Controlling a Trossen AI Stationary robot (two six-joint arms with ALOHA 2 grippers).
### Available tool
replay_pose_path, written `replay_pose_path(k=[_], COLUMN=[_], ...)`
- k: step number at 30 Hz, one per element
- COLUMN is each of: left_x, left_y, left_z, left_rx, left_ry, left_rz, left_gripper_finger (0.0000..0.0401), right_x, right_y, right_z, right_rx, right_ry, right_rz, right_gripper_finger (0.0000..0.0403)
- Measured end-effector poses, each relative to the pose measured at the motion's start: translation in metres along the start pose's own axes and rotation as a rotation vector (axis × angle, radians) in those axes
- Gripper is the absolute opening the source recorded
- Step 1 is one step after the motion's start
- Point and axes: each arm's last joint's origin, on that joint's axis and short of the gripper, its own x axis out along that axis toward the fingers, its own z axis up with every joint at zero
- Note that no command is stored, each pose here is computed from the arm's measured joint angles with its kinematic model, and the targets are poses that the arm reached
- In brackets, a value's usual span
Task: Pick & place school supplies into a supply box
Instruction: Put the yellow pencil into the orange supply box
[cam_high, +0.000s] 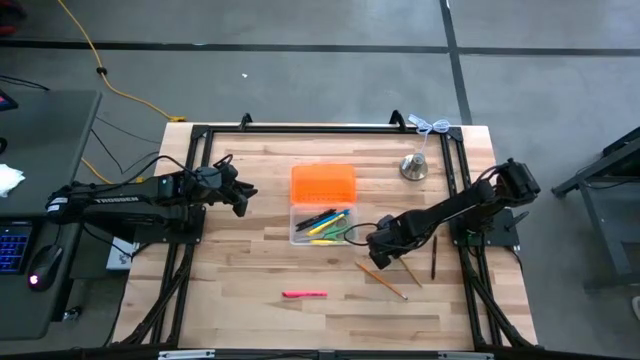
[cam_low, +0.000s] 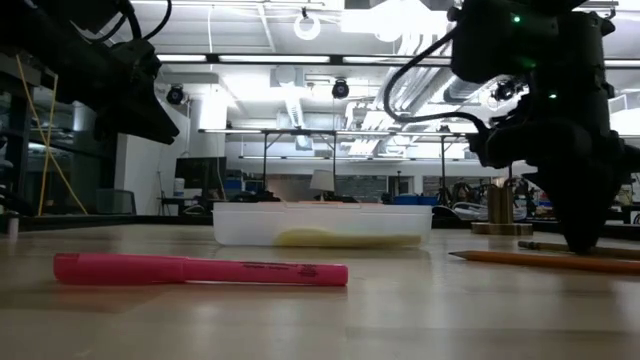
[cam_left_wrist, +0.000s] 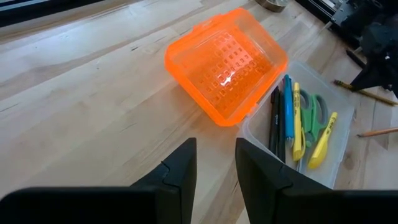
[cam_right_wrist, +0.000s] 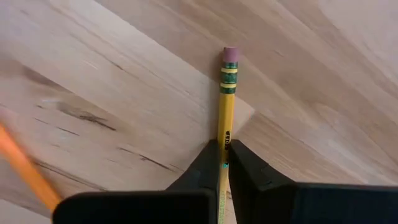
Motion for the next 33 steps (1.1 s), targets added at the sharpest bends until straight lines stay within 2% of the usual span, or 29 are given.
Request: replay_pose_path(k=[11, 16, 23, 33], left_x=[0.000, 0.000, 0.000, 0.000], left_y=[0.000, 0.000, 0.000, 0.000], left_z=[0.000, 0.000, 0.000, 0.000], left_rx=[0.000, 0.000, -0.001, -0.001], left_ry=[-0.001, -0.001, 0.004, 0.005], left_rz=[0.000, -0.001, -0.008, -0.008], left_gripper_finger=[0.0140, 0.0140, 0.0140, 0.0140], right_x=[-0.021, -0.036, -0.065, -0.119], right_y=[0.021, 0.026, 0.034, 0.050], right_z=[0.011, 0.020, 0.032, 0.044], right_rx=[-0.059, -0.094, -0.166, -0.255], right_ry=[-0.057, -0.080, -0.118, -0.228], right_rz=[0.084, 0.080, 0.054, 0.087], right_gripper_finger=[0.0001, 0.0001, 0.0001, 0.0002])
